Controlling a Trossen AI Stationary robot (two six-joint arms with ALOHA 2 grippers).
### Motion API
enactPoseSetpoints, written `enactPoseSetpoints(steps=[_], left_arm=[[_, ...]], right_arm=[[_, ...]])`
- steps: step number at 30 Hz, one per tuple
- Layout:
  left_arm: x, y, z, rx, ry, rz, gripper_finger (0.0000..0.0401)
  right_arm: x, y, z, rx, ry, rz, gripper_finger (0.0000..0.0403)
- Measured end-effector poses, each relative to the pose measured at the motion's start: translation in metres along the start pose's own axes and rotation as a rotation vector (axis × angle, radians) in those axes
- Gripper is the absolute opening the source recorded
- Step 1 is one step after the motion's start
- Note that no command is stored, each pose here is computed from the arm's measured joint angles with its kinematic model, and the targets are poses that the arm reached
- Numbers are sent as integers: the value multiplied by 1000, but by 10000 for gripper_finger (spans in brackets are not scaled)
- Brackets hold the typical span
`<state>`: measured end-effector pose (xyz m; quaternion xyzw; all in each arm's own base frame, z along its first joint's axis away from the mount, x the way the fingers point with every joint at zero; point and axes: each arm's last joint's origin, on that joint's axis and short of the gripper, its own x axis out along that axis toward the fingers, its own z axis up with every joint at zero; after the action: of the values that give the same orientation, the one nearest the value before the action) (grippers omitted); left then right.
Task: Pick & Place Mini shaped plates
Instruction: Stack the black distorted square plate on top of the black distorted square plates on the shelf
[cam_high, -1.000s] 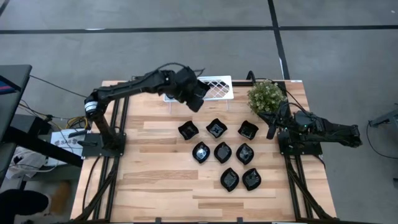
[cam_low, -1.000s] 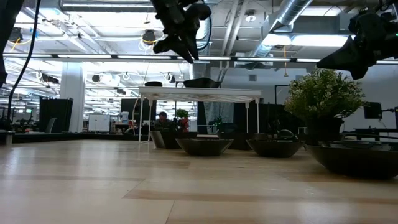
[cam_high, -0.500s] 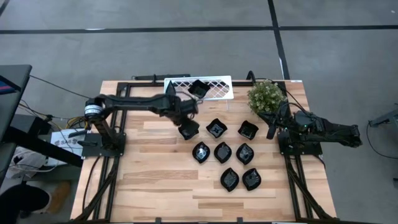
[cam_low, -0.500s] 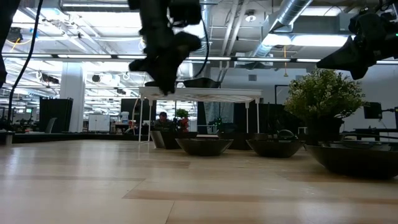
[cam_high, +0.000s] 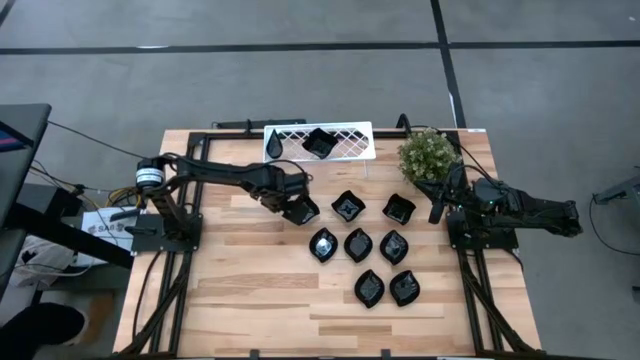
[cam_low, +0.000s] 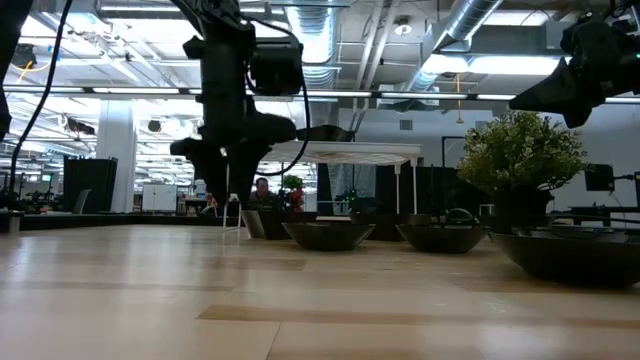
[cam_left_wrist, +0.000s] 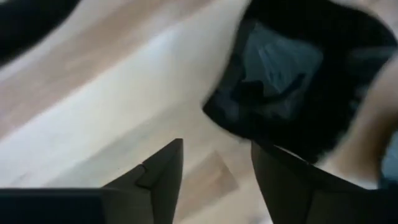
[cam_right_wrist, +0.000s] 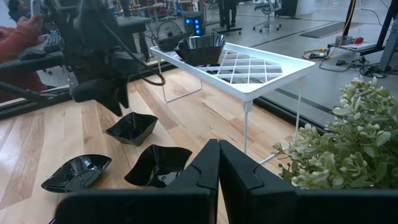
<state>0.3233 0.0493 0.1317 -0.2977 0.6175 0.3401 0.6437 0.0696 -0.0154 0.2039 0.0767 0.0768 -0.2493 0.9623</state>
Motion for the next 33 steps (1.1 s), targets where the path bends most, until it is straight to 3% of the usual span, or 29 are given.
enactPoseSetpoints(steps=[7,17,33], left_arm=[[5,4,11,-36,-62,-51,209],[6,6,24,17,-124,-97,197],[15,16,24,23,-133,-72,195]], right_arm=[[0,0,0,0,0,0,1],[0,0,0,0,0,0,1],[0,0,0,1,-1,0,1]])
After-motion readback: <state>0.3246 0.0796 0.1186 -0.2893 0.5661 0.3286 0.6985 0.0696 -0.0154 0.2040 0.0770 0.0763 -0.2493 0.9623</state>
